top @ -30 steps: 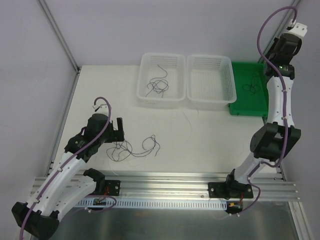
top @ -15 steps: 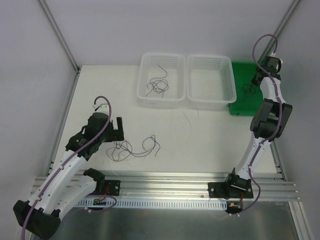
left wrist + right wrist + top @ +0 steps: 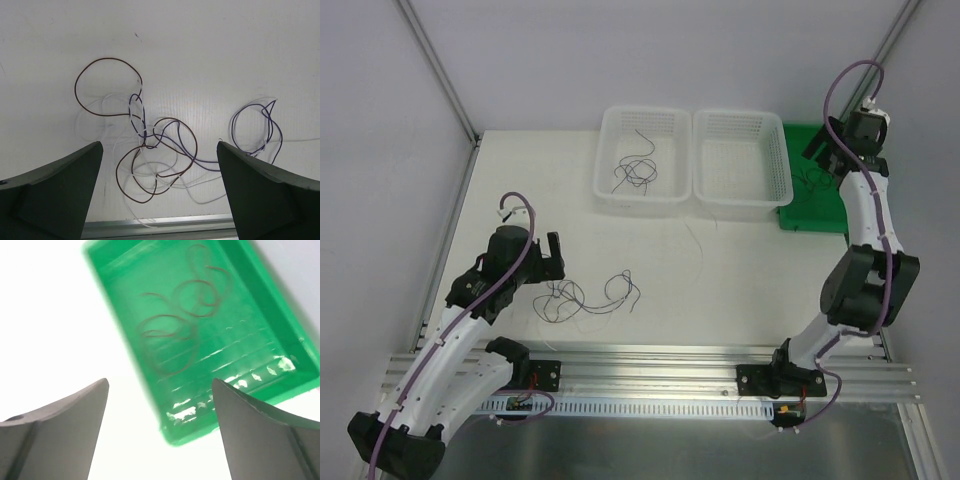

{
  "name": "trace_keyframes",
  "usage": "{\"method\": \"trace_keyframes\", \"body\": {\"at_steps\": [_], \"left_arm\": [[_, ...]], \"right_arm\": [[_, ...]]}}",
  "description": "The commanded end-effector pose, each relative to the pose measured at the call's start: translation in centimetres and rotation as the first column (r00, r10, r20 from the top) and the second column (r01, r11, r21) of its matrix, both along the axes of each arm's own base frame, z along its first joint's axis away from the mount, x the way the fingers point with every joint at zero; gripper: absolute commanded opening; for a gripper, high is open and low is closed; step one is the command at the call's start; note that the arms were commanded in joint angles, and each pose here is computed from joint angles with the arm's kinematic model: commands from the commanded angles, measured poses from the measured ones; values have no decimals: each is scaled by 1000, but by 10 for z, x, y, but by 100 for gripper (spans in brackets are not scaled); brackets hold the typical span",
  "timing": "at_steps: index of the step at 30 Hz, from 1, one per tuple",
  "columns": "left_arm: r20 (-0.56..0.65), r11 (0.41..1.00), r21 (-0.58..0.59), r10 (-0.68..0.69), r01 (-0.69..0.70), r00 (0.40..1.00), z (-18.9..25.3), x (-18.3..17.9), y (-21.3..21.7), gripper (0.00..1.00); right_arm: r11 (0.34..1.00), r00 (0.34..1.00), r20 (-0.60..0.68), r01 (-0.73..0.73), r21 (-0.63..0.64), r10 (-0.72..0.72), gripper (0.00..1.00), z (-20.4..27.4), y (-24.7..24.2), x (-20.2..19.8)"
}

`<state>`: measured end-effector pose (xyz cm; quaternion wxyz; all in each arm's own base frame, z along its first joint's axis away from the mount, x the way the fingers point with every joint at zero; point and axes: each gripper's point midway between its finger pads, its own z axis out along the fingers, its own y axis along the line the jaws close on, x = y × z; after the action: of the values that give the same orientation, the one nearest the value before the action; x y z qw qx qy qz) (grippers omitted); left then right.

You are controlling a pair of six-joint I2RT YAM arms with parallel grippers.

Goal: Untangle the cables
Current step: Place the cable in the bin, then untie the cable.

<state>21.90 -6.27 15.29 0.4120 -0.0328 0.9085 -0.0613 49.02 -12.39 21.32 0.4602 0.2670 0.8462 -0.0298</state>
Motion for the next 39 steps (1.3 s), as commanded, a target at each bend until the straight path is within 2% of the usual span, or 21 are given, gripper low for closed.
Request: {"method": "trace_keyframes", "body": {"at_steps": [1, 3, 4, 5, 7, 8, 9, 10, 13, 14, 19, 28, 30, 33, 39], "left_arm": [[32, 999, -24, -24, 25, 999, 6, 2, -3, 99], [31, 999, -28, -29, 30, 999, 6, 3, -4, 99], [24, 999, -28, -28, 29, 999, 5, 3, -4, 99], [23, 999, -29, -26, 27, 999, 5, 3, -4, 99], [19, 999, -30, -18, 19, 1000, 4, 4, -2, 99], [18, 999, -29, -16, 17, 1000, 3, 4, -2, 99], [16, 999, -30, -13, 14, 1000, 3, 4, -1, 99], [14, 1000, -29, -11, 11, 1000, 2, 4, -1, 99], [2, 1000, -22, -4, 4, 1000, -1, 4, 0, 99], [2, 1000, -20, 0, 0, 1000, -1, 5, 1, 99], [-4, 1000, -9, 24, -24, 1000, -5, 4, 5, 99], [-26, 998, -3, 59, -59, 998, -11, 6, 8, 99], [-31, 998, 2, 61, -61, 998, -12, 6, 8, 99], [-30, 998, 2, 66, -66, 997, -12, 6, 9, 99], [-30, 998, 7, 65, -65, 997, -12, 7, 9, 99]], "right_arm": [[998, 986, 160, -56, 8, 54, 89, 67, 49, -31], [991, 983, 129, -131, 27, 127, 92, 54, 85, -50], [985, 973, 160, -172, 27, 166, 94, 65, 102, -63], [959, 948, 163, -281, 29, 273, 94, 64, 139, -71], [916, 914, 104, -398, 44, 392, 95, 36, 179, -93], [851, 852, 103, -521, 62, 514, 95, 34, 221, -111], [817, 822, 63, -570, 87, 566, 95, 16, 240, -126], [756, 763, 45, -646, 106, 645, 95, 7, 274, -145], [672, 677, -1, -729, 130, 736, 94, -17, 318, -178], [609, 613, -15, -782, 133, 790, 94, -22, 344, -195], [458, 446, -109, -876, 148, 888, 89, -59, 413, -234], [346, 293, -256, -917, 199, 921, 68, -118, 484, -252], [339, 284, -265, -921, 193, 921, 66, -120, 493, -253], [358, 295, -303, -917, 178, 906, 54, -135, 496, -250], [364, 286, -373, -918, 157, 882, 48, -163, 501, -250]]}}
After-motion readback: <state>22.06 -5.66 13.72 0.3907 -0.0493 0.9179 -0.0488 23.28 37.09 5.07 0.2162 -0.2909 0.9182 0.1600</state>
